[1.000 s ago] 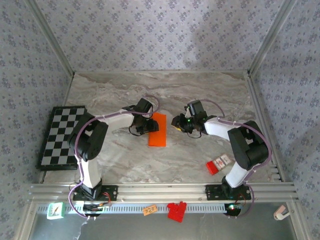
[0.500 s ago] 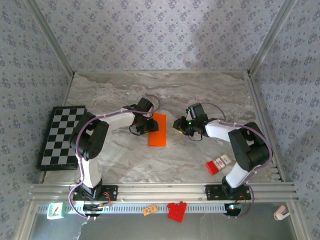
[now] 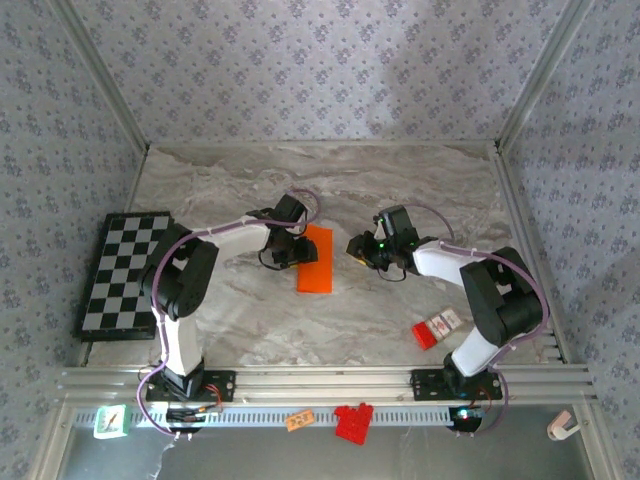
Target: Fold a paper plane with a square sheet of paper (pick it up from the middle)
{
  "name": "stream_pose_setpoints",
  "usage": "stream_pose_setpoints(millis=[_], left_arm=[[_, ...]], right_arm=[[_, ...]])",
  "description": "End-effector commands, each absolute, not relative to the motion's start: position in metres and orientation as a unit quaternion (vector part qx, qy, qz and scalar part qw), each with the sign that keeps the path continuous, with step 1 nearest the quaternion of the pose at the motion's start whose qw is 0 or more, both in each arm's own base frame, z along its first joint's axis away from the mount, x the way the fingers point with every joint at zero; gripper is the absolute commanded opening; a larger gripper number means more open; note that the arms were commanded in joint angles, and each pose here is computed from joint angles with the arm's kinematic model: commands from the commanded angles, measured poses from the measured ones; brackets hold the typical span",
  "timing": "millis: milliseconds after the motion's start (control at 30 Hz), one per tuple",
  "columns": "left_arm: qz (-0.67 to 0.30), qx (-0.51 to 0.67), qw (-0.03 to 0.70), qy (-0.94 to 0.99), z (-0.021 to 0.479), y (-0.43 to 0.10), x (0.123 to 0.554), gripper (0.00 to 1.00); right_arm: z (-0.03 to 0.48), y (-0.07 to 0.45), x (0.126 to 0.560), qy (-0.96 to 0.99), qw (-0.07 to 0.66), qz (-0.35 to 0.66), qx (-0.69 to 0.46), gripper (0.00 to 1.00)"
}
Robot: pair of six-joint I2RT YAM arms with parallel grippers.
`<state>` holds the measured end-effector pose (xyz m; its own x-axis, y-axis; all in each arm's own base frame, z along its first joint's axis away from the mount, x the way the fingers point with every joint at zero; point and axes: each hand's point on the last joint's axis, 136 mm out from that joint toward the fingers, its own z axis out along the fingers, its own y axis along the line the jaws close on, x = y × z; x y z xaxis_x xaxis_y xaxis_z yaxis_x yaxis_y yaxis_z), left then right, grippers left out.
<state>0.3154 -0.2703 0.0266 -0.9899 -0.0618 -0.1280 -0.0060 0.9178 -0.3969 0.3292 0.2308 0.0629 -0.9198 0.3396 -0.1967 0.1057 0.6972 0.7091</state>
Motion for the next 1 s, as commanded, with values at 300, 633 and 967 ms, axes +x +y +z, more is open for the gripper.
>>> stream_pose_setpoints(millis=[300, 633, 967], left_arm=[[-0.170, -0.020, 0.021, 0.985, -0.004, -0.260, 0.299, 0.48], [-0.157, -0.025, 0.003, 0.987, -0.018, -0.255, 0.292, 0.48], [-0.143, -0.032, -0.010, 0.989, -0.031, -0.250, 0.286, 0.48]], right_arm=[[0.064, 0.251, 0.327, 0.903, 0.146, 0.391, 0.099, 0.31], [0.057, 0.276, 0.323, 0.904, 0.126, 0.399, 0.080, 0.30], [0.048, 0.297, 0.321, 0.906, 0.101, 0.406, 0.066, 0.25]])
